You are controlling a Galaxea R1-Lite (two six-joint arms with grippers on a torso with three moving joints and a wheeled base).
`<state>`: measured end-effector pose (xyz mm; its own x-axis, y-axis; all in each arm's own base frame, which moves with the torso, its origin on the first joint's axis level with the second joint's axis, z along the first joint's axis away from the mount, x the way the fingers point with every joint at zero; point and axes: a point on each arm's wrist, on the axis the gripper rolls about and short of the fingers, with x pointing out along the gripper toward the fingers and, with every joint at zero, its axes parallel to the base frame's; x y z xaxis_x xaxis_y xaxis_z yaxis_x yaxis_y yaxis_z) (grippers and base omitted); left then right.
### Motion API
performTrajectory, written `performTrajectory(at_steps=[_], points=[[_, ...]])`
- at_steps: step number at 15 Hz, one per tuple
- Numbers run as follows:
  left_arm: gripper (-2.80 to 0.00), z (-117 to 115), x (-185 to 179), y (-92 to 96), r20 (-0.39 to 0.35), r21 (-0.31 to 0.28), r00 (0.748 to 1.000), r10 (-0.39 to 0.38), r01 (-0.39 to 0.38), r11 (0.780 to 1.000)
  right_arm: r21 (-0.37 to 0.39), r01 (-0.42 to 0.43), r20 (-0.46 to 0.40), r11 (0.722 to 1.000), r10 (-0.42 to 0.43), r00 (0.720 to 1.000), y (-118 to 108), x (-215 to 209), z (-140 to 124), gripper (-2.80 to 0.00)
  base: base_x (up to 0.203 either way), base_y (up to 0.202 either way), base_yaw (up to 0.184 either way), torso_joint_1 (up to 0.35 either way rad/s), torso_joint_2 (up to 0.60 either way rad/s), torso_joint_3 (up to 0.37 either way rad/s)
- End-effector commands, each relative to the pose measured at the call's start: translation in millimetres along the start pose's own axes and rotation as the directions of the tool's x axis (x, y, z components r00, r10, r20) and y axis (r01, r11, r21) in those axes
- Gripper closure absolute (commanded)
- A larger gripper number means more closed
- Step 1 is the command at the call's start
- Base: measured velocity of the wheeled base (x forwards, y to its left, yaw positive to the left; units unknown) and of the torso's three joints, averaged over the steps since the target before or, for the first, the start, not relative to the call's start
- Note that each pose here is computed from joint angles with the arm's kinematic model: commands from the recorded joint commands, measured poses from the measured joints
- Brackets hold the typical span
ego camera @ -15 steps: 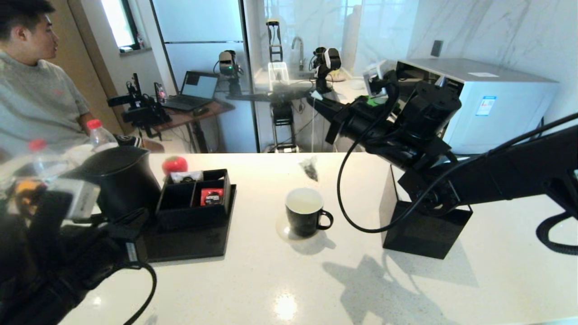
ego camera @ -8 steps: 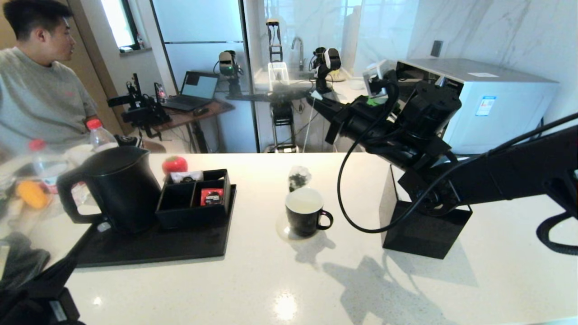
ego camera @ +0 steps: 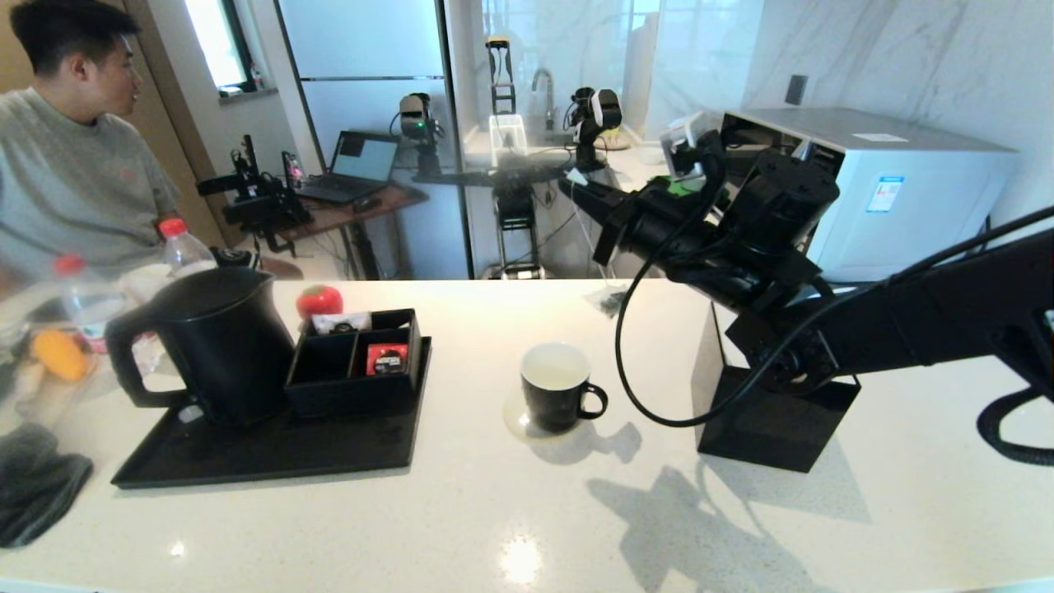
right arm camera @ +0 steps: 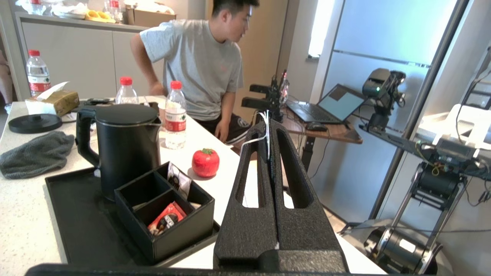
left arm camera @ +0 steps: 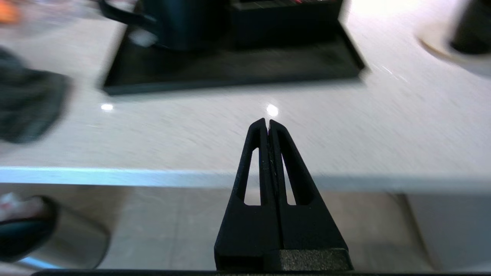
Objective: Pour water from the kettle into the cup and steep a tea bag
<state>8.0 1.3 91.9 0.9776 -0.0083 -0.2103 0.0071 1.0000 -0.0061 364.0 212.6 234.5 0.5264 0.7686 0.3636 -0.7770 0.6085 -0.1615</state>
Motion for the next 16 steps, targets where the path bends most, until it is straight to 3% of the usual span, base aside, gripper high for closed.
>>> performTrajectory(at_steps=[1, 2, 16], points=[[0.00, -7.3, -5.5, -0.8, -0.002, 0.003, 0.998, -0.071, 0.071, 0.998, 0.001, -0.002, -0.001, 1.000, 0.002, 1.000, -0.2, 0.4, -1.7, 0.00, 0.000, 0.000, 0.000, 0.000, 0.00, 0.000], [0.00, -12.8, -5.6, -1.0, -0.057, 0.008, 0.995, -0.083, 0.084, 0.996, 0.002, -0.002, -0.003, 1.000, 0.002, 1.000, -0.2, 0.4, -2.6, 0.00, 0.000, 0.000, 0.000, 0.000, 0.00, 0.000], [0.00, -13.8, -5.6, -0.9, -0.068, 0.003, 0.994, -0.085, 0.086, 0.996, 0.003, 0.016, -0.031, 1.000, -0.016, 0.999, -9.7, -3.7, -3.8, 0.00, 0.000, 0.000, 0.000, 0.000, 0.00, 0.000]])
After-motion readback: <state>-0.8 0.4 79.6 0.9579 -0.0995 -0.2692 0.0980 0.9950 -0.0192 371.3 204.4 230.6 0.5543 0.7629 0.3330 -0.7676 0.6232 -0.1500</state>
